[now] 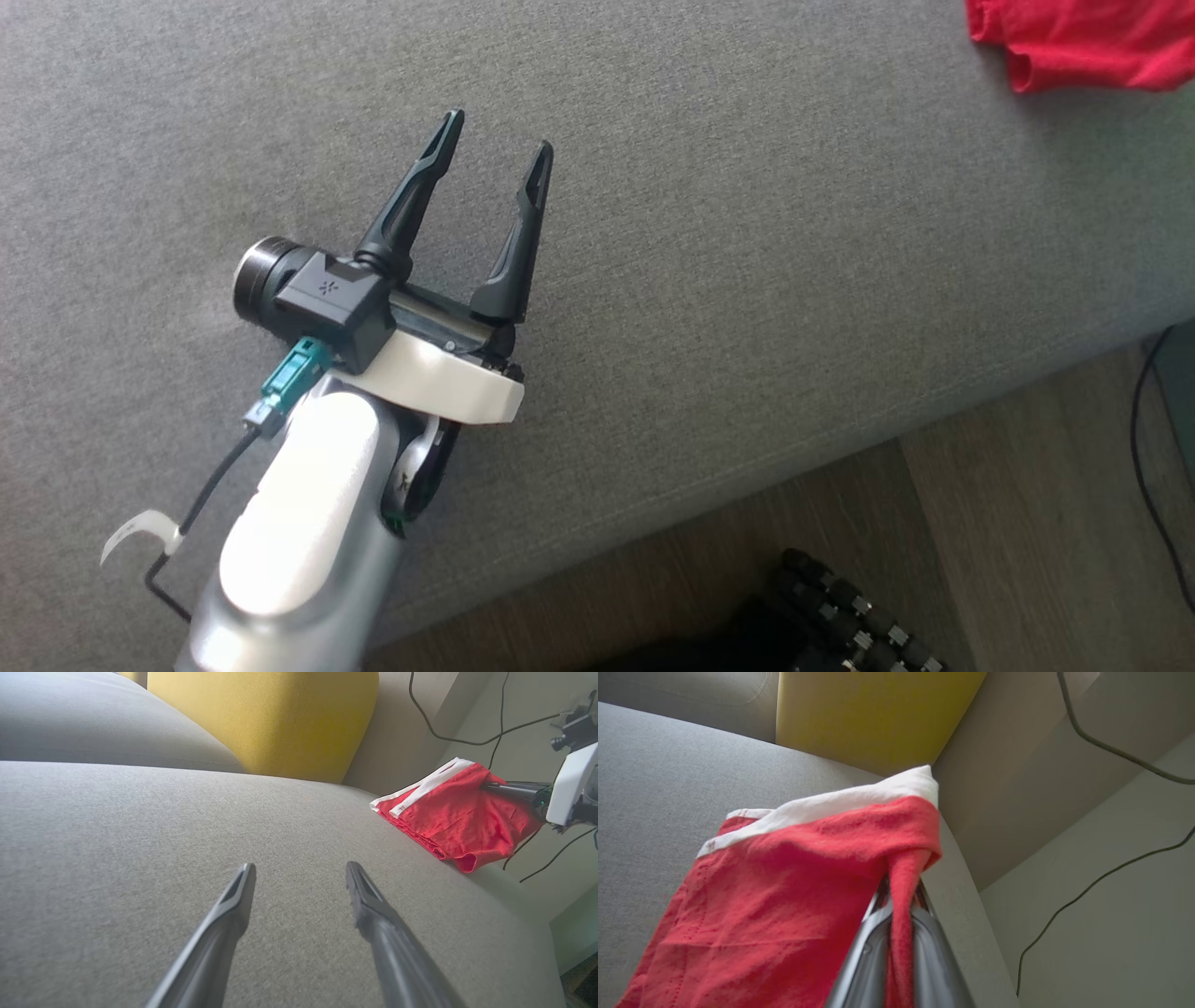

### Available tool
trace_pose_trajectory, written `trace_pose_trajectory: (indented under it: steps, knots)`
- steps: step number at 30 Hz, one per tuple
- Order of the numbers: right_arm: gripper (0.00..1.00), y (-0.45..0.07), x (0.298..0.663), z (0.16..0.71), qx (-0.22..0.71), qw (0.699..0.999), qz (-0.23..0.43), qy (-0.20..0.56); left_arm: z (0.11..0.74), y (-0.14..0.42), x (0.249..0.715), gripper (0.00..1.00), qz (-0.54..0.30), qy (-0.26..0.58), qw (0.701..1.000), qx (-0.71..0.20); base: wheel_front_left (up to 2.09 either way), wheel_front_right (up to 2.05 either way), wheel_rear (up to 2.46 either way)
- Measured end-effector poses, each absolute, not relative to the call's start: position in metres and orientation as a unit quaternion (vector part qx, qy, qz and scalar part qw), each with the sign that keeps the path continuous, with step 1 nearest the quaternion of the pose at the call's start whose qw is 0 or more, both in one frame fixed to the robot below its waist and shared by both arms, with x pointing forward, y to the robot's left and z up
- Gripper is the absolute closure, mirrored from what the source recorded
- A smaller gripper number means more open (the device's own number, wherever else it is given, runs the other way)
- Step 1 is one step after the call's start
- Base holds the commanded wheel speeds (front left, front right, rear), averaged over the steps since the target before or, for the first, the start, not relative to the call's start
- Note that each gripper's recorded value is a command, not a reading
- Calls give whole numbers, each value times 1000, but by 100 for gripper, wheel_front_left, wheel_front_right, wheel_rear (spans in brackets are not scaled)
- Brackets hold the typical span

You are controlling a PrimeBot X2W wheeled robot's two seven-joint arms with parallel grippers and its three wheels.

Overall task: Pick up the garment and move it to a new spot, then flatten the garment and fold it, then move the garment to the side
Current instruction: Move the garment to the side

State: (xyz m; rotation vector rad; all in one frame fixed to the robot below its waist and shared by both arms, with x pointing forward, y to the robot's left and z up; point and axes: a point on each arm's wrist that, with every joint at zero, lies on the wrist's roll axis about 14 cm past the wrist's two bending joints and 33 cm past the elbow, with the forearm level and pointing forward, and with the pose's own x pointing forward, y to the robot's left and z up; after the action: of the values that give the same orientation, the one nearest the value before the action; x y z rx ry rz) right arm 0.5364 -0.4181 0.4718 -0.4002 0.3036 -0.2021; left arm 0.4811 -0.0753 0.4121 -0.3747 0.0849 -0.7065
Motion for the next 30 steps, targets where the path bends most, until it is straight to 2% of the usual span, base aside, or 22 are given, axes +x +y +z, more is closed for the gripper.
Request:
trace_pose_trajectory:
  steps: [3,4,6,19,30]
  knots:
    - [100,-416,540,477,-197,965,-101,138,412,-74,481,0,-343,42,921,-183,0,0,0]
    - [86,-414,542,479,-197,966,-98,133,412,-74,481,0,-342,42,921,-183,0,0,0]
    - [0,-409,544,480,-199,967,-91,129,413,-73,481,0,-340,42,921,-185,0,0,0]
    - [0,-399,543,475,-179,972,-87,124,415,-65,480,0,-331,45,925,-179,0,0,0]
    - [0,-336,567,534,-140,990,-23,24,444,-39,471,0,-292,32,938,-184,0,0,0]
